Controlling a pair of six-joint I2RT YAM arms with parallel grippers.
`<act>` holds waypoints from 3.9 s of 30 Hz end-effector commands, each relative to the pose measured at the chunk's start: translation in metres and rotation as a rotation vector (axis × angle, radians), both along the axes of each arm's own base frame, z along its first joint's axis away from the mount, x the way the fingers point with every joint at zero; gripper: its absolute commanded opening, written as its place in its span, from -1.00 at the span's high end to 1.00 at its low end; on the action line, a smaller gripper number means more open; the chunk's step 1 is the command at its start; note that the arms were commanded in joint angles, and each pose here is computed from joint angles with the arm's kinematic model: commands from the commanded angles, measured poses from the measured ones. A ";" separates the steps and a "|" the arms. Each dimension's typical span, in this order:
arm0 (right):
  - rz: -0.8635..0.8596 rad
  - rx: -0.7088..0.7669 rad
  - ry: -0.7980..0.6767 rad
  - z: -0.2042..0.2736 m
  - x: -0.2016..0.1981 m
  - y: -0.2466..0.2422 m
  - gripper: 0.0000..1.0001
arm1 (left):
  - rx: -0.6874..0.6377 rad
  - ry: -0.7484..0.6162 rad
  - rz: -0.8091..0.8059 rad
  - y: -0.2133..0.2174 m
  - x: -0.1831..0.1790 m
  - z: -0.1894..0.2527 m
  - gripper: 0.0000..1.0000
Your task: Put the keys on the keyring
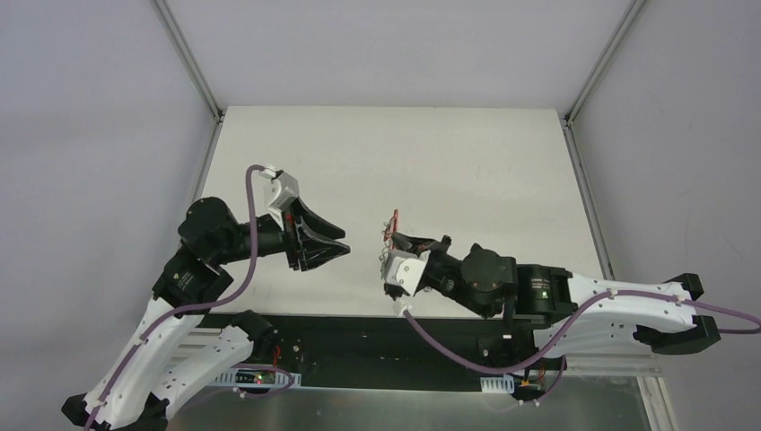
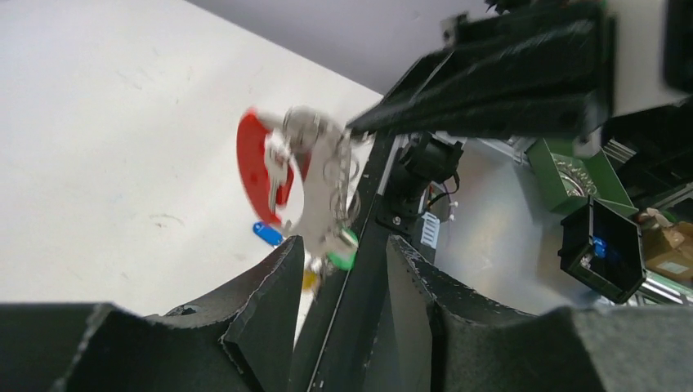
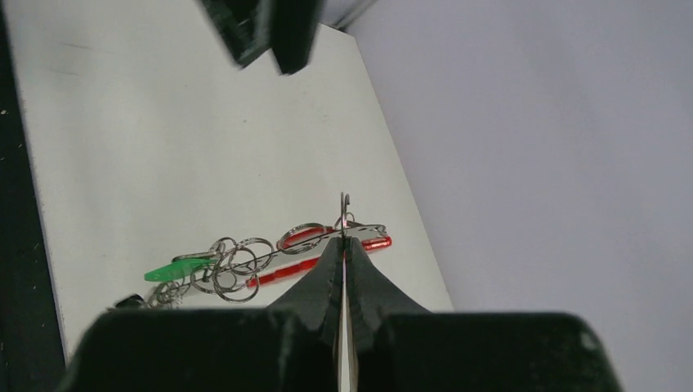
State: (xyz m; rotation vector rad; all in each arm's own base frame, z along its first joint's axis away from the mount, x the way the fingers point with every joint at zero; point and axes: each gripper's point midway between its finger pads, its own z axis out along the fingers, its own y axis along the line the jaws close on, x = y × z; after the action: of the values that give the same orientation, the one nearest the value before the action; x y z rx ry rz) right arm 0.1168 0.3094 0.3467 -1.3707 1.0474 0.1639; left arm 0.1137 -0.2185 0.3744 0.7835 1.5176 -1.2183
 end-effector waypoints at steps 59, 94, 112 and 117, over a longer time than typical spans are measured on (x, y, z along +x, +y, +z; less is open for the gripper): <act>-0.941 0.677 1.011 -0.020 0.091 -0.181 1.00 | 0.669 -0.060 0.039 -0.192 0.037 -0.318 0.30; -0.887 0.649 1.041 -0.024 0.087 -0.172 1.00 | 0.666 -0.134 0.103 -0.183 0.045 -0.300 1.00; -0.494 0.461 0.992 -0.002 0.053 -0.141 1.00 | 0.447 -0.168 0.022 -0.115 0.004 -0.147 1.00; -0.330 0.395 0.985 0.001 0.038 -0.125 1.00 | 0.444 -0.172 0.043 -0.092 0.000 -0.120 1.00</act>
State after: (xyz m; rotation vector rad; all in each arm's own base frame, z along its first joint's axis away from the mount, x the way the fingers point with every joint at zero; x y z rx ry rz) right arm 0.1653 0.1654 0.3239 -0.5171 2.0732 0.6962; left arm 0.1226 -0.3265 0.2257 1.0916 1.6905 -0.7553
